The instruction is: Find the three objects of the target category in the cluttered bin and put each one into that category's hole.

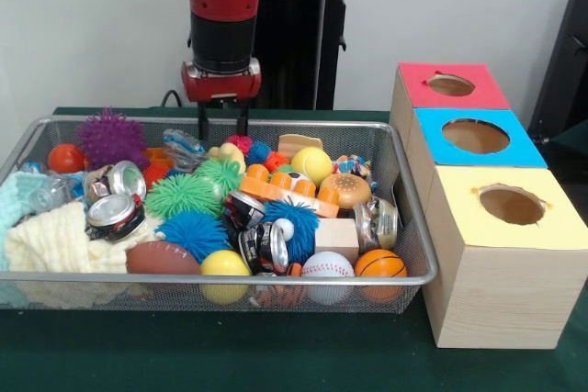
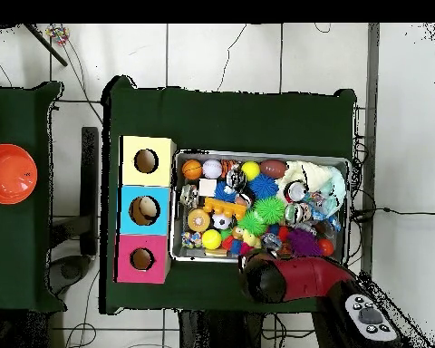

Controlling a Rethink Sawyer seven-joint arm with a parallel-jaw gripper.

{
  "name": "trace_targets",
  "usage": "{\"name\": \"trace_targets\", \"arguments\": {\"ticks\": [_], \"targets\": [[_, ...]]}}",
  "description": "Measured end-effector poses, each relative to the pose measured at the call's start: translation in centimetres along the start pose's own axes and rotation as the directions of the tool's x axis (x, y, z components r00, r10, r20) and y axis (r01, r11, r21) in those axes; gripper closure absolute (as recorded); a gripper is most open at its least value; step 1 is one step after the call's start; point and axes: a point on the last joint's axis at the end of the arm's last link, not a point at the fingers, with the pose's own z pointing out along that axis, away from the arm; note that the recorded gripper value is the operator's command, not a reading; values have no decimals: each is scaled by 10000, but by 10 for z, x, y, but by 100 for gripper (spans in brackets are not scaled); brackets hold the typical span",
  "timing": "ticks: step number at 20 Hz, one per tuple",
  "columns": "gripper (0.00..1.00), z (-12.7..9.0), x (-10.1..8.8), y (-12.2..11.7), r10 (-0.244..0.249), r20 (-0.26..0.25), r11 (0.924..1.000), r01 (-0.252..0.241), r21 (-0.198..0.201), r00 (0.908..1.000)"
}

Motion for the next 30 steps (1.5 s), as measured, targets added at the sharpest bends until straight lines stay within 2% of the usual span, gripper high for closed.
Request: {"name": "trace_targets", "arguments": {"ticks": [5,12,30], "targets": [[0,-1,3,-8,270,-23,9996,-270,-11,9996],[0,-2,12,-29,1060,-138,9943,-1061,-109,9943],[0,-12,8,-39,1554,-882,9874,-1575,-181,9839]]}}
